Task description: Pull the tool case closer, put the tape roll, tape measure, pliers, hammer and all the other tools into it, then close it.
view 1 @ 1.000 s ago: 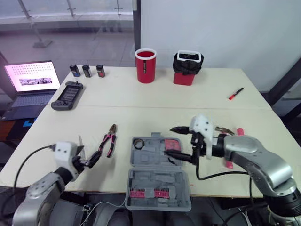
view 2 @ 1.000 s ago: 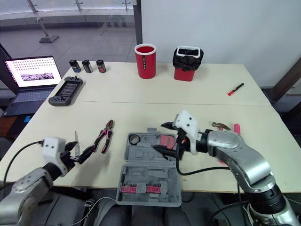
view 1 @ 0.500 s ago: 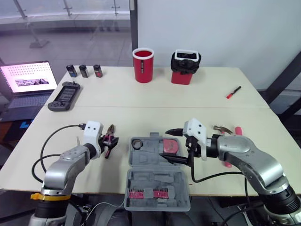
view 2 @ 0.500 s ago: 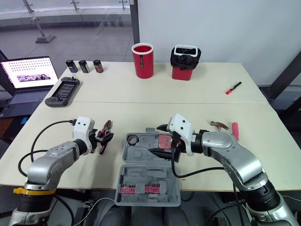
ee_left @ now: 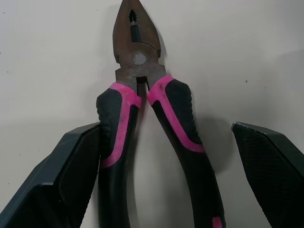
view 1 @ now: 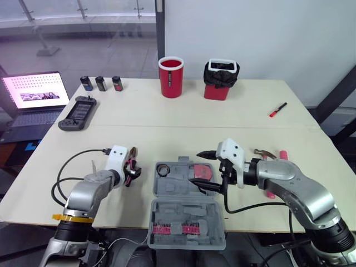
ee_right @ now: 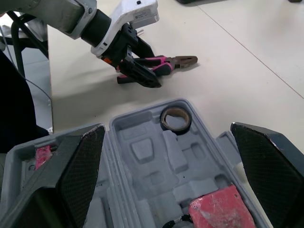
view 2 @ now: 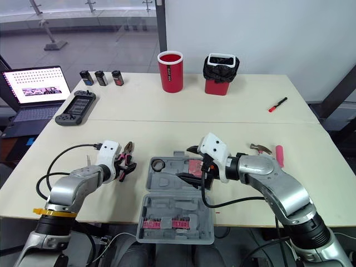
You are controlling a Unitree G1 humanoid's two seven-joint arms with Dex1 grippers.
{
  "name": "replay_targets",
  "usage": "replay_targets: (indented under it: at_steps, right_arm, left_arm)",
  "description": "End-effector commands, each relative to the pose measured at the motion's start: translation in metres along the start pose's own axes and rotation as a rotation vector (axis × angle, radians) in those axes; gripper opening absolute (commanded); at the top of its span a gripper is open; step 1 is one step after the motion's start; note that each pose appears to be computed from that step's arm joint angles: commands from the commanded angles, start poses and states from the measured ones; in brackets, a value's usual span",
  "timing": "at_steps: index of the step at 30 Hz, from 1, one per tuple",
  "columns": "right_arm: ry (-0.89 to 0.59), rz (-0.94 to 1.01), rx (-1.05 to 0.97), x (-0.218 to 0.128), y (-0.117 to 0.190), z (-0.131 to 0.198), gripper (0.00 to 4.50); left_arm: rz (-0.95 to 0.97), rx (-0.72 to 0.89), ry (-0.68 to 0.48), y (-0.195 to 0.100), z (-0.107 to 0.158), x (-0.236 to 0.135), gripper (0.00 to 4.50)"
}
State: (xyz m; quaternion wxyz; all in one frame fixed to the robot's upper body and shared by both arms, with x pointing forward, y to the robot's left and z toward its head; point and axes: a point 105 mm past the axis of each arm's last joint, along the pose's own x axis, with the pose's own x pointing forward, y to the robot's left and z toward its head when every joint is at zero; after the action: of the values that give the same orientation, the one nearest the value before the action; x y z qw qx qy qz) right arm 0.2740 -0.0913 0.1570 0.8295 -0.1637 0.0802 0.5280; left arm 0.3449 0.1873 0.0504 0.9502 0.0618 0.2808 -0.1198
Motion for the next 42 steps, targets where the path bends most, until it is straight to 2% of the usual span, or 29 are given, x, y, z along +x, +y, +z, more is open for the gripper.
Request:
replay_targets:
  at_steps: [1,4,6,7,15,25,31,36,42]
  right_arm:
    - [-0.028,-0.017,-0.037,-0.005,0.000,0.011,4.48]
    - [-0.027,-0.018,-0.032,-0.005,0.000,0.011,4.50]
    - [-0.026,-0.021,-0.029,-0.005,0.000,0.010,4.50]
    - [-0.025,-0.023,-0.027,-0.005,0.000,0.010,4.50]
    - [-0.015,-0.036,-0.020,-0.005,-0.001,0.007,4.50]
    - [-0.014,-0.053,-0.009,-0.005,-0.003,0.007,4.50]
    - [-0.015,-0.064,-0.015,-0.008,-0.004,0.010,4.50]
    - [0.013,-0.076,-0.072,-0.007,-0.008,0.013,4.50]
    - [0.105,-0.028,-0.243,0.012,-0.018,0.030,4.50]
  left_arm:
    - [0.026,-0.025,0.029,0.002,-0.007,0.005,4.50]
    - [0.045,-0.028,0.028,0.006,-0.008,0.007,3.64]
    - [0.055,-0.033,0.019,0.008,-0.007,0.008,2.73]
    - [0.053,-0.036,0.017,0.008,-0.006,0.009,2.66]
    - [0.048,-0.024,-0.036,0.009,0.006,0.016,2.66]
    - [0.072,0.021,-0.040,0.018,0.010,0.015,2.66]
    - [-0.027,0.226,-0.177,0.028,0.055,-0.024,2.66]
    - [-0.134,0.428,-0.173,0.029,0.064,-0.052,2.66]
    - [-0.475,0.711,-0.148,0.004,0.082,-0.083,2.66]
